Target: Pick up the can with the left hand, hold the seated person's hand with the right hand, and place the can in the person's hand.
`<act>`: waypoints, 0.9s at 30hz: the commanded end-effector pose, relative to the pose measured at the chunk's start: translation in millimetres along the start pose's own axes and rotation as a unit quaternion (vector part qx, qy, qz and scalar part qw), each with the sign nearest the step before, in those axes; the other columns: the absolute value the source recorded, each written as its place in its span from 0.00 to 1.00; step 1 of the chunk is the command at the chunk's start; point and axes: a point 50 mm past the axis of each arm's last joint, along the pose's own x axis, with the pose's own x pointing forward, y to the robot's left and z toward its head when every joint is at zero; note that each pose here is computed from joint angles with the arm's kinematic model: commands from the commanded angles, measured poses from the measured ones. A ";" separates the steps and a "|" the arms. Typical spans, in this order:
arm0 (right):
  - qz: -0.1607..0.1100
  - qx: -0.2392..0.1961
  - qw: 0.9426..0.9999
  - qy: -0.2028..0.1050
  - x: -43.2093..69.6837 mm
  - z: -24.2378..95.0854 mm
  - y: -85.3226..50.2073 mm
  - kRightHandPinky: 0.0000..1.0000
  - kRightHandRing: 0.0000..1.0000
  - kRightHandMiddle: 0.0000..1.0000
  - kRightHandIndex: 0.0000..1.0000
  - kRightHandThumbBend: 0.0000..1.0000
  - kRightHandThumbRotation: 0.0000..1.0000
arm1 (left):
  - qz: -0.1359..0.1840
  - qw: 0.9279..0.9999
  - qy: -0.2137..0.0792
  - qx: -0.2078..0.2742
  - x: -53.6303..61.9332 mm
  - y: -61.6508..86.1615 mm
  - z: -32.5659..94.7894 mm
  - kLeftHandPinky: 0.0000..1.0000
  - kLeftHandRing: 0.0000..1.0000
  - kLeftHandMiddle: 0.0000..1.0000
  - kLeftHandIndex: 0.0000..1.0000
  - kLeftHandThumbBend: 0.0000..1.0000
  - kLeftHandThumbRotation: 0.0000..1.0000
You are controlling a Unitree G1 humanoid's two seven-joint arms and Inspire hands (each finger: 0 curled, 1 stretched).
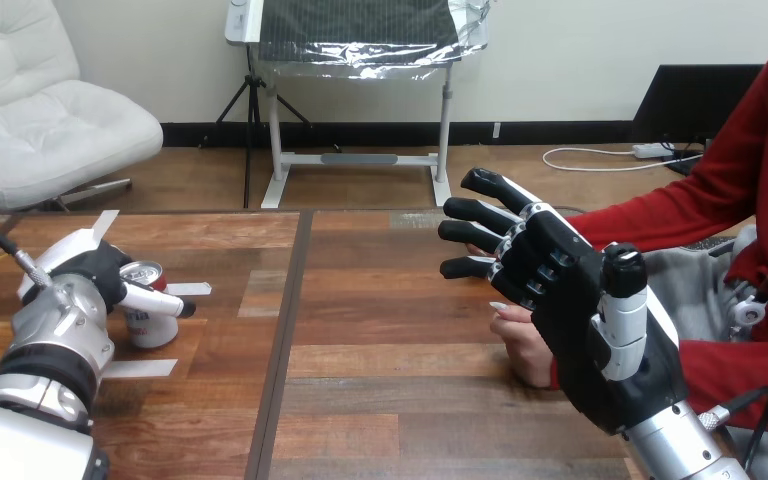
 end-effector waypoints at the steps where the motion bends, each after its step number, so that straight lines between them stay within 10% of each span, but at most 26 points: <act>1: 0.010 -0.011 0.998 -0.057 11.9 19.8 2.1 0.71 0.83 0.84 0.88 0.95 1.00 | 0.035 0.999 -0.030 0.008 -2.9 27.1 23.0 0.58 0.76 0.83 0.84 0.82 0.31; 27: 0.007 -0.014 0.998 -0.060 11.6 19.8 2.4 0.71 0.82 0.83 0.87 0.95 1.00 | 0.048 0.998 -0.039 0.015 -3.2 28.4 24.1 0.58 0.74 0.80 0.82 0.81 0.24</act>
